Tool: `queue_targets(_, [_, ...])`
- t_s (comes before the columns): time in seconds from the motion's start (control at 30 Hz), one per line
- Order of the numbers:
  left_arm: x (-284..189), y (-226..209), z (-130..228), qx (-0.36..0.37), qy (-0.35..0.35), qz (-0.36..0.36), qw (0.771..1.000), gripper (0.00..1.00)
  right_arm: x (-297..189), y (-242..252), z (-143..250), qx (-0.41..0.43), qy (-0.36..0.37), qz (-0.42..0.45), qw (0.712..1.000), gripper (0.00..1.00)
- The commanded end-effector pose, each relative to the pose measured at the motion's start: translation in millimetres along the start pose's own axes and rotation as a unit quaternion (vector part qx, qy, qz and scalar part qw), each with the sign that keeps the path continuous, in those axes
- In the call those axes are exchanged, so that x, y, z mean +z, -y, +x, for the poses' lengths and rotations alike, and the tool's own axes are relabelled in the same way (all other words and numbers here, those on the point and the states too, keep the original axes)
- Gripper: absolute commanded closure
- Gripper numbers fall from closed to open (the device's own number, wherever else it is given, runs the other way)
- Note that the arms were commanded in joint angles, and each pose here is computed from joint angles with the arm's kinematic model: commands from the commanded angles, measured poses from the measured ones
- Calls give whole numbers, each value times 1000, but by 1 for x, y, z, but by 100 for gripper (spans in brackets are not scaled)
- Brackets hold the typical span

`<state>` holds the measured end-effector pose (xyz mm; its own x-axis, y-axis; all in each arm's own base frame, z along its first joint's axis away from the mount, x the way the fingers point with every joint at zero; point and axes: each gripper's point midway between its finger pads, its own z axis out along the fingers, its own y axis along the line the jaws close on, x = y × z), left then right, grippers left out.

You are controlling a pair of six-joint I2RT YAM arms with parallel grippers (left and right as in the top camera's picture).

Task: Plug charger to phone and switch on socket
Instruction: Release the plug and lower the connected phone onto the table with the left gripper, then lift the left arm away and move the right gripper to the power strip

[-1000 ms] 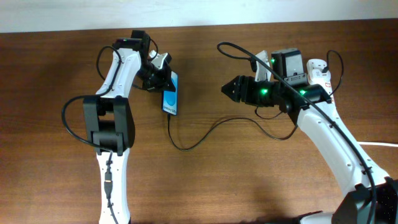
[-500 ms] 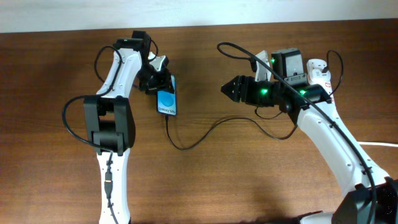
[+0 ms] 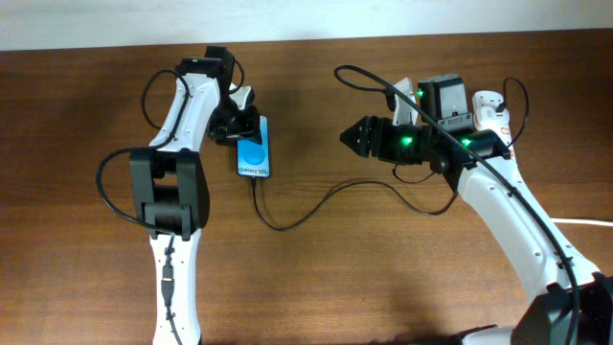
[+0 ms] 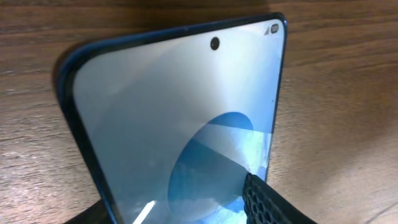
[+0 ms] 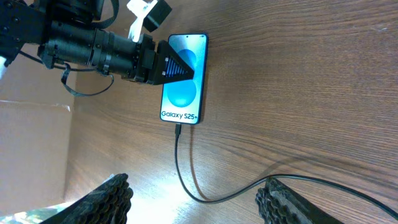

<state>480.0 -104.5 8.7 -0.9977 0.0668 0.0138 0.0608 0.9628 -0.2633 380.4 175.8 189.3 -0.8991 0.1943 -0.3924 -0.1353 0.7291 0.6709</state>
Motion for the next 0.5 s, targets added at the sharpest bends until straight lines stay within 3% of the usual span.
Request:
queue_targets(0.0, [0, -22, -2, -9, 3, -52, 999, 41, -2, 3, -5, -7, 8, 6, 1000, 29])
queue_targets(0.1, [0, -21, -2, -9, 3, -52, 999, 38, -2, 3, -5, -7, 8, 6, 1000, 27])
queue_targets(0.3, [-5, -20, -3, -9, 6, -51, 999, 46, -2, 4, -6, -6, 10, 11, 1000, 26])
queue_targets(0.47, [-89, 1, -33, 0, 89, -44, 995, 44, -9, 2, -5, -31, 3, 19, 999, 22])
